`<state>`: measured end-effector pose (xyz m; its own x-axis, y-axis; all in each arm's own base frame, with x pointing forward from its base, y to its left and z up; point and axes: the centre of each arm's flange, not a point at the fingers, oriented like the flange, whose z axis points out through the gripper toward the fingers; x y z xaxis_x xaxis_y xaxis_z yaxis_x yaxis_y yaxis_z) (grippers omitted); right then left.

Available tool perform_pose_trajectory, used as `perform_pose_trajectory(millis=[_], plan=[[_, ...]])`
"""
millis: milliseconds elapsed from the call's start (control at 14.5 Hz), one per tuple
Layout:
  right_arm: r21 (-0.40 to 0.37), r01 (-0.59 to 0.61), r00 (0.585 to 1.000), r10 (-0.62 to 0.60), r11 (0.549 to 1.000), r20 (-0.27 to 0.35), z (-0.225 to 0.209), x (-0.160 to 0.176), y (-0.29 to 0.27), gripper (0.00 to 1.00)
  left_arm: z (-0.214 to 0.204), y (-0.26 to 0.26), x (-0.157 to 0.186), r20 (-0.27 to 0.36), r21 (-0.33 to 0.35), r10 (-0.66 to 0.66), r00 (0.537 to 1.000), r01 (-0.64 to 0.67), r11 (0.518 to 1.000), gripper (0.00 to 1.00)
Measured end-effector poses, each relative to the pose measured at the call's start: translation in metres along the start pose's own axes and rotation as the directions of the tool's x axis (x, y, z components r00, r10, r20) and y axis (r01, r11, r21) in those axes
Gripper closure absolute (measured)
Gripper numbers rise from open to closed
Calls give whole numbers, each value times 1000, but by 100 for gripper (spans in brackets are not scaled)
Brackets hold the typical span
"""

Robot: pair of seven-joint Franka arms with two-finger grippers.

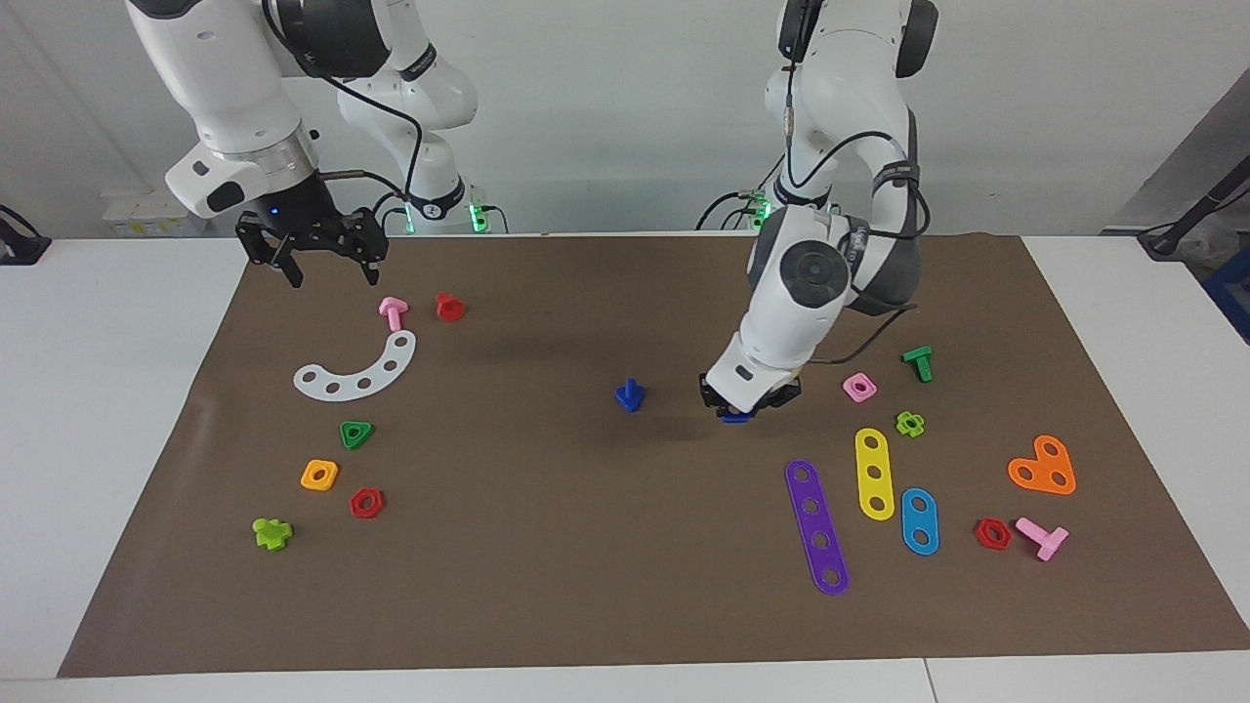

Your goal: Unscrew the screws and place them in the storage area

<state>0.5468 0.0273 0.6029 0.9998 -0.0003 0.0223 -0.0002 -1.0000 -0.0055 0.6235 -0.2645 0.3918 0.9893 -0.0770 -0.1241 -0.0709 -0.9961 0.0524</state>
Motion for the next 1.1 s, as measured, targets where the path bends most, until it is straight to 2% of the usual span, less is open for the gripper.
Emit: perform_pose_trajectory(millis=[276, 552, 621, 897, 966, 1103], plan=[[0, 4, 1000, -4, 1000, 0, 0, 0, -9, 1, 33, -75, -1, 54, -1, 54, 997, -54, 999, 54], [3, -34, 999, 34, 999, -21, 9, -2, -63, 1, 65, -107, -11, 3, -7, 98, 995, -98, 995, 54], [3, -35, 999, 35, 999, -26, 15, -2, -81, 3, 69, -112, -14, -4, -7, 118, 993, -118, 993, 49], [18, -14, 998, 16, 1000, -66, 63, 14, -158, 4, 62, -137, -14, -23, -11, 123, 992, -123, 992, 3], [25, -13, 997, 15, 1000, -76, 81, 18, -179, 4, 59, -144, -14, -23, -13, 111, 993, -112, 994, 0], [40, -16, 995, 20, 999, -98, 115, 24, -223, 4, 41, -170, -20, -1, -24, 73, 997, -73, 997, 0]])
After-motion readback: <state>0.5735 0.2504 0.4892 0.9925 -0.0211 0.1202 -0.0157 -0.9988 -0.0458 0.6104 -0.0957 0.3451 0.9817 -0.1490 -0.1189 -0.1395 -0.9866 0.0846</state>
